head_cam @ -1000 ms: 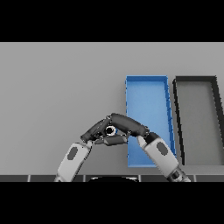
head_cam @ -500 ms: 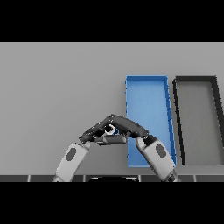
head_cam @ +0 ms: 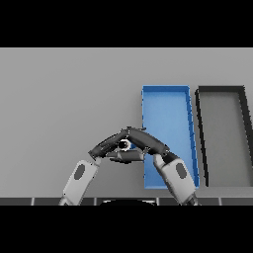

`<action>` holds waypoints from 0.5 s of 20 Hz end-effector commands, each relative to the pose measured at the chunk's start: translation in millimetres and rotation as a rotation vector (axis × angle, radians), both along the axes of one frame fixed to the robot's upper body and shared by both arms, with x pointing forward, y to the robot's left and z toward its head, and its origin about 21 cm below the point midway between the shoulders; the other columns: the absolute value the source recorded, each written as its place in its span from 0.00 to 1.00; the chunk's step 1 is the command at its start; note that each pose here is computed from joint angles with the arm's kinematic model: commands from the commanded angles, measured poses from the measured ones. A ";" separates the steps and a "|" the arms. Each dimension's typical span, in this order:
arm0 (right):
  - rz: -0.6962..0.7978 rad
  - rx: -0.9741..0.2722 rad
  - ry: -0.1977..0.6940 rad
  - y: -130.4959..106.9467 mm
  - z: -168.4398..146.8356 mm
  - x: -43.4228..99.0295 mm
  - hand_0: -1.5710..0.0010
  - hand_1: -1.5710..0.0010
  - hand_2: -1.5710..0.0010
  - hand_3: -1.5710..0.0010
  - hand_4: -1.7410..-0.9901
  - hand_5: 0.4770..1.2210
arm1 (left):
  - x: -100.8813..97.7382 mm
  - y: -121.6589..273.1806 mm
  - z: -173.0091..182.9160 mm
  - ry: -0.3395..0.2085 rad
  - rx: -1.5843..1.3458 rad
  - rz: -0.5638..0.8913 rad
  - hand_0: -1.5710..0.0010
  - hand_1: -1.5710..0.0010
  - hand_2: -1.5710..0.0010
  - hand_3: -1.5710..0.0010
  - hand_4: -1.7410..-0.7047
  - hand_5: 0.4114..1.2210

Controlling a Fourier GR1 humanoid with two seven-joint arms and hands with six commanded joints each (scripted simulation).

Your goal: Pick up the blue pipe and place it into the blue bin.

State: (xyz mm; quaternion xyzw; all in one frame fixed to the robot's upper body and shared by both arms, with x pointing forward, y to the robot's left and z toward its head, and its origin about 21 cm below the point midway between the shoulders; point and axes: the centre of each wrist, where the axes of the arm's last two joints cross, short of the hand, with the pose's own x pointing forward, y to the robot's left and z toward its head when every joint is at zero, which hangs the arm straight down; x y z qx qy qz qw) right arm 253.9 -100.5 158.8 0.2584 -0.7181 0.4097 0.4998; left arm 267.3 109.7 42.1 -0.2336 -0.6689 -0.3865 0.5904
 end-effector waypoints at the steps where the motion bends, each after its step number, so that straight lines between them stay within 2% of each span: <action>1: -0.006 0.002 -0.001 0.7 0.4 0.8 0.00 0.00 0.00 0.00 0.32 1.00 | -0.1 -0.4 -1.5 0.018 0.008 0.015 0.96 0.96 0.96 0.97 0.74 0.24; 4: -0.013 0.040 -0.005 -0.4 6.4 1.4 0.00 0.00 0.00 0.00 0.32 1.00 | -0.4 -1.0 -4.4 0.038 0.021 0.030 0.98 0.98 0.98 0.98 0.75 0.16; 6: -0.008 0.058 0.030 2.4 11.0 3.0 0.00 0.00 0.00 0.00 0.33 1.00 | -3.7 -2.6 -5.8 0.037 0.014 0.034 0.99 0.99 0.99 0.99 0.74 0.13; 8: -0.016 0.061 0.063 3.1 25.1 7.8 0.00 0.00 0.00 0.00 0.33 1.00 | -4.0 -6.4 -5.4 0.028 0.027 0.037 0.99 0.99 0.99 0.99 0.75 0.11; 10: -0.009 0.136 0.088 -2.3 44.5 10.7 0.00 0.00 0.00 0.00 0.33 1.00 | 1.5 -5.6 -3.3 0.047 0.047 0.044 0.99 0.99 0.99 1.00 0.74 0.10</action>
